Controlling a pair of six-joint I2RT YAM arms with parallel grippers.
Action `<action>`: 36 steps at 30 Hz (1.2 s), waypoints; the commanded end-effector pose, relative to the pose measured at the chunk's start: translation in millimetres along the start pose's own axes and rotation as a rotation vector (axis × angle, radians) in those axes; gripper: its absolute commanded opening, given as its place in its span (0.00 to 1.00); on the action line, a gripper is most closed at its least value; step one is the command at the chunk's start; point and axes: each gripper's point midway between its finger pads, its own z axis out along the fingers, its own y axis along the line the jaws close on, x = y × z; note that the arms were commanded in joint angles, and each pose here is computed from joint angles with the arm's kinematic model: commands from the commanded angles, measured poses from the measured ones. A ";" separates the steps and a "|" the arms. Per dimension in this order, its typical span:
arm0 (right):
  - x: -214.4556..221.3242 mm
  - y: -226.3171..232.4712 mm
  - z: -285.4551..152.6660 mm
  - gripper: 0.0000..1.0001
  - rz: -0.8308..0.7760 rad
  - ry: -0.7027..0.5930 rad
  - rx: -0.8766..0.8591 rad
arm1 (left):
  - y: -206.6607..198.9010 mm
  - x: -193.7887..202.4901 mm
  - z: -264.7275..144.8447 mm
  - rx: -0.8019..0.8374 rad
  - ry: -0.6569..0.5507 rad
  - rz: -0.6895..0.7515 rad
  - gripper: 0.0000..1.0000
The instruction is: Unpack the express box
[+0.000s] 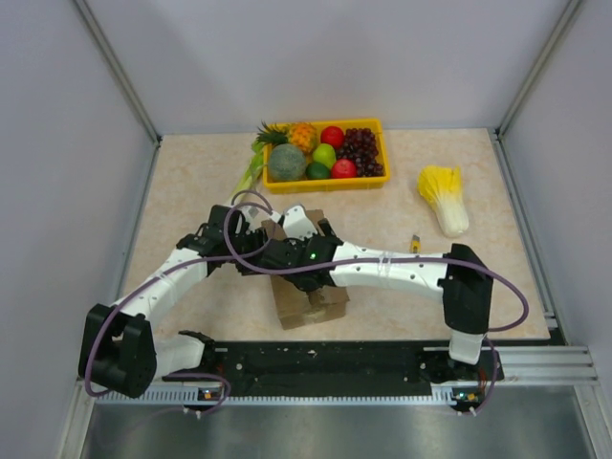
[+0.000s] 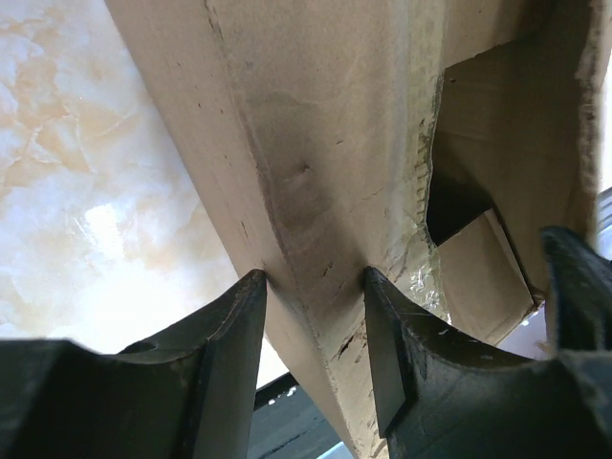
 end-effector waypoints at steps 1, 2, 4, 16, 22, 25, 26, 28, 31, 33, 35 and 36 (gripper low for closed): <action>-21.0 -53.0 -19.3 0.72 0.030 -0.053 0.109 | 31.4 11.0 -0.3 -0.129 0.035 -0.003 0.49; -21.7 -57.8 -22.3 0.72 0.042 -0.053 0.104 | 30.9 10.7 -0.8 -0.129 0.034 -0.003 0.49; -20.4 -64.4 -23.6 0.72 0.069 -0.050 0.108 | 28.7 8.9 -2.4 -0.121 0.028 0.001 0.49; 20.8 -104.9 2.0 0.73 0.190 0.064 0.143 | 8.5 -5.5 -11.3 -0.048 -0.028 0.042 0.57; 38.5 -84.0 18.7 0.70 0.222 0.110 0.070 | 0.1 -11.8 -16.0 -0.024 -0.046 0.057 0.60; 50.5 -75.3 26.7 0.68 0.239 0.152 0.032 | -6.2 -17.2 -21.9 -0.009 -0.071 0.073 0.61; 50.4 -68.0 28.6 0.67 0.256 0.156 0.001 | -8.5 -19.7 -23.7 -0.004 -0.081 0.081 0.62; 54.8 -61.7 32.1 0.67 0.251 0.167 -0.031 | -12.7 -22.9 -28.1 0.008 -0.101 0.096 0.63; 55.1 -45.7 36.3 0.68 0.260 0.174 -0.114 | -23.7 -29.0 -35.5 0.053 -0.135 0.154 0.64; 50.2 -40.2 35.3 0.68 0.277 0.168 -0.156 | -29.2 -34.4 -42.9 0.065 -0.170 0.193 0.66; 43.4 -43.9 32.7 0.68 0.293 0.148 -0.156 | -30.4 -39.3 -47.9 0.057 -0.198 0.215 0.67; 39.5 -46.5 30.1 0.68 0.301 0.136 -0.156 | -32.3 -40.4 -52.2 0.059 -0.214 0.223 0.67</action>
